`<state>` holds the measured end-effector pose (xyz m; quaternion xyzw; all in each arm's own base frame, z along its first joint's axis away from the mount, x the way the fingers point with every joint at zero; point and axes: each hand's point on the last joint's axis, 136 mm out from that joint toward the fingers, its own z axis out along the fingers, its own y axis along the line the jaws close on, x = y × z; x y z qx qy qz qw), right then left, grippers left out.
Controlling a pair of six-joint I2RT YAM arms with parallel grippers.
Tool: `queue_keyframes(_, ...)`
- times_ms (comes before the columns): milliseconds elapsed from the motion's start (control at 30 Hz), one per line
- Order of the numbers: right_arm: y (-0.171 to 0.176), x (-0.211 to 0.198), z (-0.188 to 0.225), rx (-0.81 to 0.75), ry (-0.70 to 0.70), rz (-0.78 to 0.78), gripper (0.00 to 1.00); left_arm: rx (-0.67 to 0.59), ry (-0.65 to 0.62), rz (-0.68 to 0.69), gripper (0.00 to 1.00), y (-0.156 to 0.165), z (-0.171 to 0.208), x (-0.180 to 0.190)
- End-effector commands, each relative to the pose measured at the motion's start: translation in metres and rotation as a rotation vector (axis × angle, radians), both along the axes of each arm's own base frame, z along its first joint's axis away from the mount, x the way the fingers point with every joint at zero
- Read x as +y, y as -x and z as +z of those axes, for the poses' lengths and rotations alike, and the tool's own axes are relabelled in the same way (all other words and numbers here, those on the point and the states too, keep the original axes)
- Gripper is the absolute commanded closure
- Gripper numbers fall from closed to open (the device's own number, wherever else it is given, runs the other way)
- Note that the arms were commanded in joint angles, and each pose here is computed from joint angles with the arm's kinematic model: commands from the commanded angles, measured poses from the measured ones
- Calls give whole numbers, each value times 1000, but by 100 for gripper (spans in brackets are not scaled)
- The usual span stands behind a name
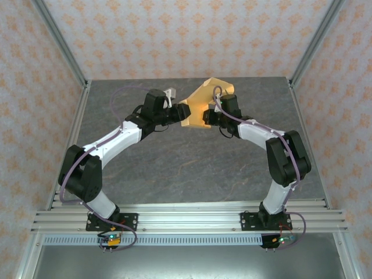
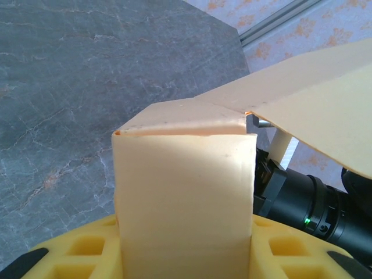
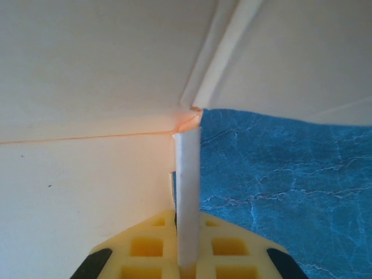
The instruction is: Fold the paper box
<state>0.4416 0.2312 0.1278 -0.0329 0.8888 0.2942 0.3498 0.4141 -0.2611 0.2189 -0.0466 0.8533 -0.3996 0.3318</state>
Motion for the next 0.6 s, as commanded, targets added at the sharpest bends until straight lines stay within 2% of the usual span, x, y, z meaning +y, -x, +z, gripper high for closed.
queue_keyframes(0, 6, -4, -14, 49, 77, -23, 89, -153, 106, -41, 79, -7, 43, -21)
queue_keyframes(100, 8, -7, -7, 43, 63, -22, 77, -143, 72, -27, 78, -6, 38, -16)
queue_keyframes(267, 19, -16, 4, 66, 9, 7, 65, -119, -1, -32, 78, -4, 29, -12)
queue_keyframes(433, 35, -23, 5, 109, 26, 70, 63, -108, 2, -21, 78, -5, 25, -11)
queue_keyframes(567, 42, -25, -1, 130, 56, 92, 68, -98, 26, -27, 78, -7, 23, -15)
